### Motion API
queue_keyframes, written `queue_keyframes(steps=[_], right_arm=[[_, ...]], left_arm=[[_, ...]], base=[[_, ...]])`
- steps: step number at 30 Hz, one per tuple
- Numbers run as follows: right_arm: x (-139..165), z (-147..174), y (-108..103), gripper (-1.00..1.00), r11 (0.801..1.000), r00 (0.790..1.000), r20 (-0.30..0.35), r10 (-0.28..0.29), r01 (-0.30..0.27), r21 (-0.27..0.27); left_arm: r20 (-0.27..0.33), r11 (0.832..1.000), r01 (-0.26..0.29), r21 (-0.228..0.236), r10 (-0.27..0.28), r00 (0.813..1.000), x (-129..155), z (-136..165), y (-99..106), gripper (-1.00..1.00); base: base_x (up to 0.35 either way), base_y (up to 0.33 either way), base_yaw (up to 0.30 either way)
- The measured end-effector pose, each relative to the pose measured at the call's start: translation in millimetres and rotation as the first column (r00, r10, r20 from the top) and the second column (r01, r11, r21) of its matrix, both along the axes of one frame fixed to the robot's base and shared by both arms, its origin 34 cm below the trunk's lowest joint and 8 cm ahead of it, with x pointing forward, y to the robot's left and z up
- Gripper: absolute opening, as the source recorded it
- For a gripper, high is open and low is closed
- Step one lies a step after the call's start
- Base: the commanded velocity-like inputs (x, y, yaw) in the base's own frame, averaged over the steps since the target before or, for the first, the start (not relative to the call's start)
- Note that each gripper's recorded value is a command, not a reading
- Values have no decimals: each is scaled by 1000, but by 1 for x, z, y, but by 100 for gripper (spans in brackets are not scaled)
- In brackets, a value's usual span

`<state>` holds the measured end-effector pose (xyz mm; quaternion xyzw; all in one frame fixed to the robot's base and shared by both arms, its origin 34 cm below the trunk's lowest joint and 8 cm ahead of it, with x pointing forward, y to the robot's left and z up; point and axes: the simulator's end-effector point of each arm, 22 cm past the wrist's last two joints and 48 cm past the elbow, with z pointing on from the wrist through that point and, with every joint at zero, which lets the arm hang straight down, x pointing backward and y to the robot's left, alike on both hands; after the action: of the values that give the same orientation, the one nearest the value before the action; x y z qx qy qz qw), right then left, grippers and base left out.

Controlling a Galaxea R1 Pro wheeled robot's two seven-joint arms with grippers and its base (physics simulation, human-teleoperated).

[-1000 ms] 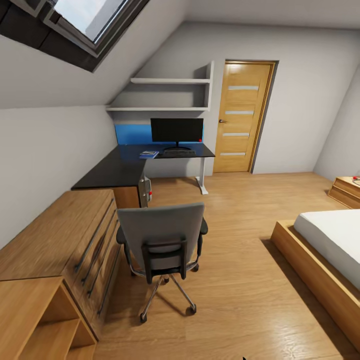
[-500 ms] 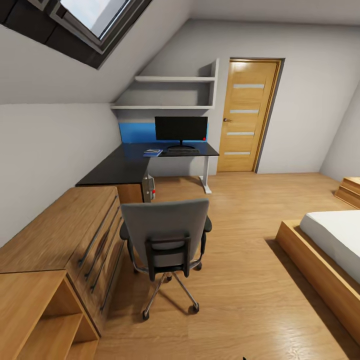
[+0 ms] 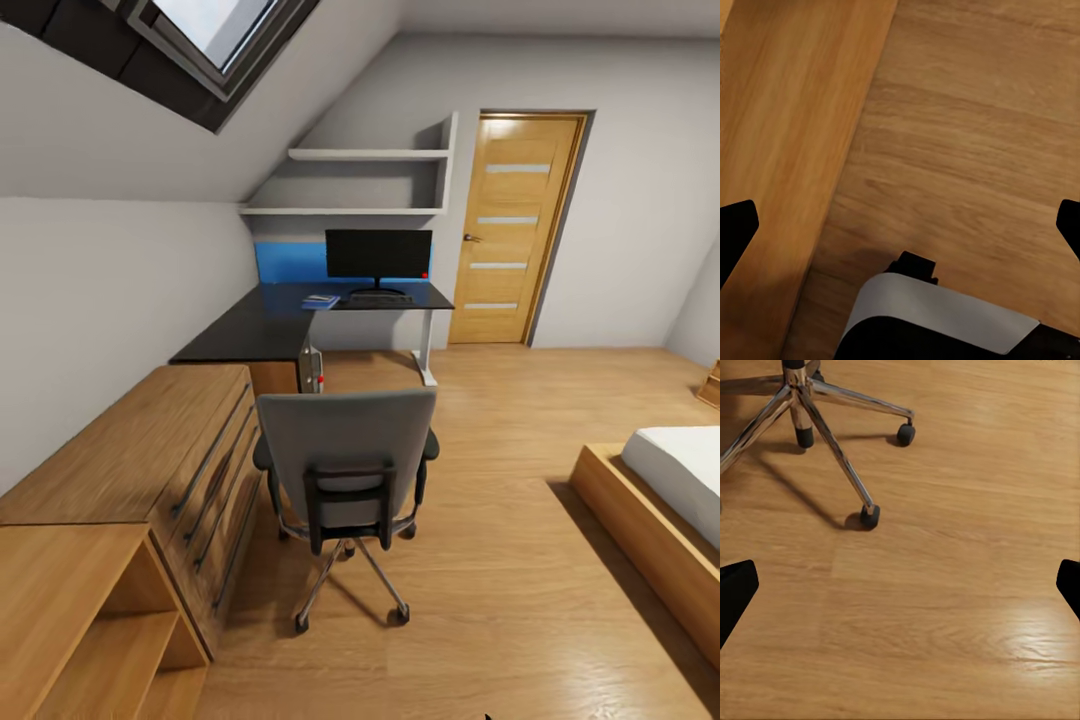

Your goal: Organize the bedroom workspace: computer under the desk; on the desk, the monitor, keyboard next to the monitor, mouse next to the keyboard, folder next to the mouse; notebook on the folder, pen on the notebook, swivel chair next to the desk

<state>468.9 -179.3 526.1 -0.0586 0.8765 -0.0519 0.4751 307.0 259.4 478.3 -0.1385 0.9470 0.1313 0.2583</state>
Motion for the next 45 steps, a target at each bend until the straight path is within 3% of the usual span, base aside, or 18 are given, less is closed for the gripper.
queue_keyframes(steps=[45], right_arm=[[-9, -85, 0, 100, 1000, 1000, 2, 0, 0, 0]], left_arm=[[0, 1000, 0, 0, 0, 1000, -10, -85, 0, 100]], base=[[0, 0, 49]])
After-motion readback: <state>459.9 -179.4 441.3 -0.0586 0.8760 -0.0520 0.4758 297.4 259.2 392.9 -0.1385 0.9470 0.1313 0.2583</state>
